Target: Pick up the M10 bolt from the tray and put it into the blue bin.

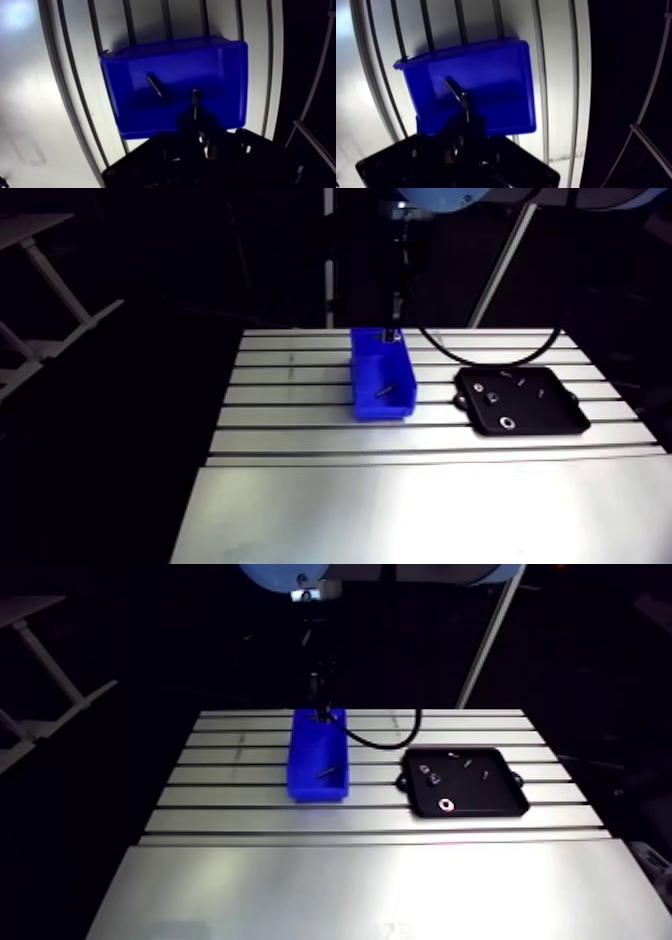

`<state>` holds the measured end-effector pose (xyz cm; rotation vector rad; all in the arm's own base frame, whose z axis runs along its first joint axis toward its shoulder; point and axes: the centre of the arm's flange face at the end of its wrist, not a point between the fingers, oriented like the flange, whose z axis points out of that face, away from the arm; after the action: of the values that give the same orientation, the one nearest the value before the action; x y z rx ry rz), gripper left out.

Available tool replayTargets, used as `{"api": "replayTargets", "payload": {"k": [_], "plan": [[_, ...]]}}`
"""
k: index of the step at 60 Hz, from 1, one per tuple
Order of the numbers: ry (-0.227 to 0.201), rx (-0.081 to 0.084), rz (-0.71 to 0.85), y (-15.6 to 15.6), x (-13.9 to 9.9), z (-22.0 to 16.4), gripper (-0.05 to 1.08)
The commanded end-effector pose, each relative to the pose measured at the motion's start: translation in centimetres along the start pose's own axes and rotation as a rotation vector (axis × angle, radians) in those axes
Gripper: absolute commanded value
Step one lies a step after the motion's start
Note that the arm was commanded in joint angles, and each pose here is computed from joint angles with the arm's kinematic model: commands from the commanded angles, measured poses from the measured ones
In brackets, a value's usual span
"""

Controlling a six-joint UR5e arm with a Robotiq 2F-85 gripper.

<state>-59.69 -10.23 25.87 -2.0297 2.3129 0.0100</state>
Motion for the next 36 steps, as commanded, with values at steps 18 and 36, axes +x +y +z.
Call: {"api": "replayTargets", "payload": {"k": [18, 36], "plan": [[-0.006, 0.042, 0.018, 0.3, 1.0, 3.7, 1.05], [-0.012, 0.052, 0.012, 0.6, 1.4, 5.5, 1.05]]}}
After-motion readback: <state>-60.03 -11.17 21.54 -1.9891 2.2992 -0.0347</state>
